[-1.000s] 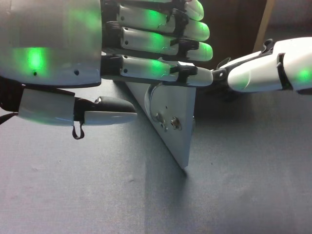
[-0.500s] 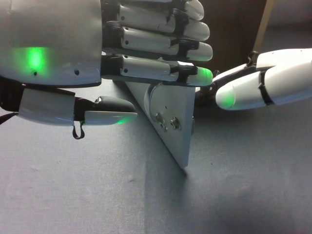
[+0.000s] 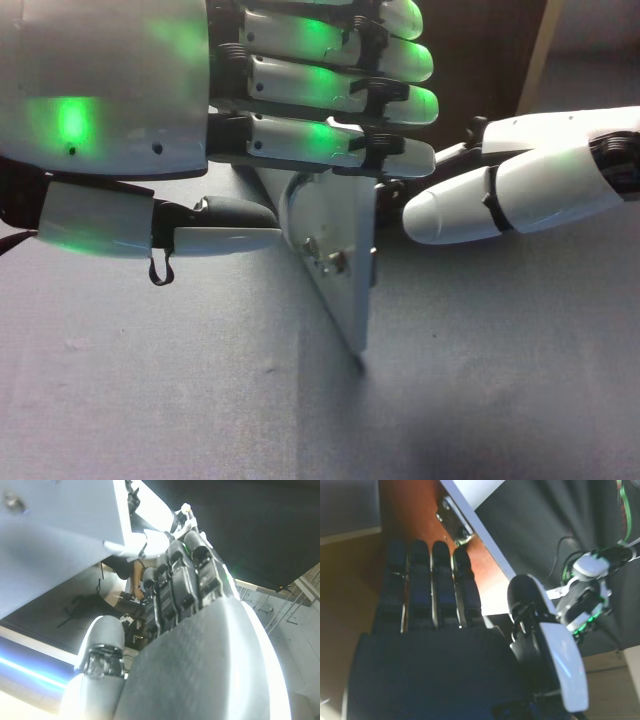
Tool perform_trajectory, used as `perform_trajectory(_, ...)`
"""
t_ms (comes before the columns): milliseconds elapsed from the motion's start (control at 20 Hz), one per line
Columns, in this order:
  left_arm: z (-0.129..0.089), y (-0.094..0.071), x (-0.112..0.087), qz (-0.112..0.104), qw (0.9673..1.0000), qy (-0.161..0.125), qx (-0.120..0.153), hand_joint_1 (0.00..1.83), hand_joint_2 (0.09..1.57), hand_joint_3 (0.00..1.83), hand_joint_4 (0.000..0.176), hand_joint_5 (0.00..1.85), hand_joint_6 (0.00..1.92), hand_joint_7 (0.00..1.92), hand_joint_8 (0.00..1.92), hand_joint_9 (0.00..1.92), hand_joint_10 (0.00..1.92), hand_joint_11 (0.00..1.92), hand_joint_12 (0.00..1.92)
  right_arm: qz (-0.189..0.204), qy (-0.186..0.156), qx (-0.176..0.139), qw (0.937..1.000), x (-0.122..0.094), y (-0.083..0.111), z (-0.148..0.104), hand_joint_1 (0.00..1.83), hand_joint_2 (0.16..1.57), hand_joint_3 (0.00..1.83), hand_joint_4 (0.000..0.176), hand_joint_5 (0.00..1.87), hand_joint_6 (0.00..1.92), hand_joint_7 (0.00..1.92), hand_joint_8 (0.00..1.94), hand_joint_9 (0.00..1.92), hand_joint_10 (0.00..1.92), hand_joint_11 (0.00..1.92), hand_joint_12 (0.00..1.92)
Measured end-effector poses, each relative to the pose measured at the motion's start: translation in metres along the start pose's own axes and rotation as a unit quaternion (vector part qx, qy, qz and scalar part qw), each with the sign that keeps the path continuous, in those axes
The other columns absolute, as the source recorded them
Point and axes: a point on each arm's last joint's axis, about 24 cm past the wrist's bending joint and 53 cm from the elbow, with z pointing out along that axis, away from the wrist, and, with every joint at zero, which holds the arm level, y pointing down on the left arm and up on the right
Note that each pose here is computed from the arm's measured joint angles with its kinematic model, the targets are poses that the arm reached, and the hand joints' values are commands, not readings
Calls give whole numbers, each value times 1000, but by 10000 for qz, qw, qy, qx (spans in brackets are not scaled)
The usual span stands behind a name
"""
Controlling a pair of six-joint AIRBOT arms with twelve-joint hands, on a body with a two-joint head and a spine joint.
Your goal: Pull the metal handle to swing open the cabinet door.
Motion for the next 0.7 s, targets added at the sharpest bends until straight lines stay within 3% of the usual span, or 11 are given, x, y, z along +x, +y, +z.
perform_trajectory(450, 0, 0, 0, -1, 10000, -2, 2, 0, 1571, 155, 0, 284, 5, 279, 3, 243, 1, 0, 559, -256, 202, -104, 9994, 18, 8, 2, 0, 1571, 109, 0, 348, 7, 329, 3, 289, 4, 0, 749)
perform_trajectory(700, 0, 0, 0, 0, 10000, 0, 2, 0, 1571, 161, 0, 265, 1, 269, 0, 231, 1, 0, 512, -837, 299, -149, 9959, 28, 11, 5, 0, 1571, 94, 0, 326, 2, 318, 1, 281, 1, 0, 727)
